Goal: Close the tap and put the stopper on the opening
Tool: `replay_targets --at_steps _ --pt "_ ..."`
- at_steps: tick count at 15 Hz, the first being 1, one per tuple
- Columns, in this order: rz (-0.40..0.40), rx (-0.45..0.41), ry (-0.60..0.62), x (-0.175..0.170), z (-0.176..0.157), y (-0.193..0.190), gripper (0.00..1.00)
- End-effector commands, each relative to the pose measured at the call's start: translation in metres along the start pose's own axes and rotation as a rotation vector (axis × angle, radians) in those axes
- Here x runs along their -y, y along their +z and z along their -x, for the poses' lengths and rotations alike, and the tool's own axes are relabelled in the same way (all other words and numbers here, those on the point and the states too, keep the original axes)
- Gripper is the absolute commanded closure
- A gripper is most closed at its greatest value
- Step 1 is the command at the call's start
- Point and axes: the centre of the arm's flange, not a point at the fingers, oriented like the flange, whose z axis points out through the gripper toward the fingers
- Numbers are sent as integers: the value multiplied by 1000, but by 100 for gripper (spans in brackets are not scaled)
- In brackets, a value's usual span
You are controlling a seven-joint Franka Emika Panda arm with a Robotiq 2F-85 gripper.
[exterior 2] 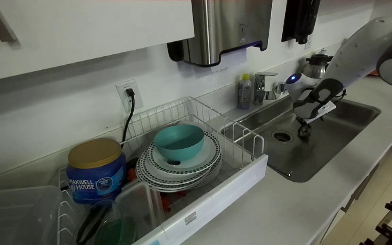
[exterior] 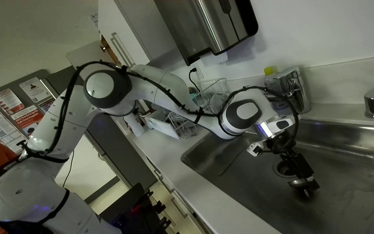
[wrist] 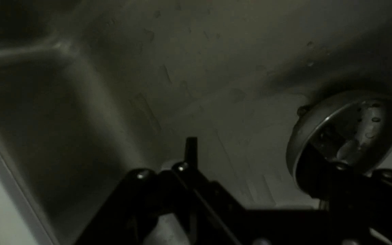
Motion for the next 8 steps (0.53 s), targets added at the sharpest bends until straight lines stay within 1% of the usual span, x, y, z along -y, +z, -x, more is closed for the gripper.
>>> replay_targets --at_steps 1,6,7,8 --pt "36 7 8 -1 -6 -3 59" --pt "34 3 7 -1 -7 -4 96" --pt "34 2 7 -1 -8 -4 100" --pt "34 2 7 -1 -8 -4 100"
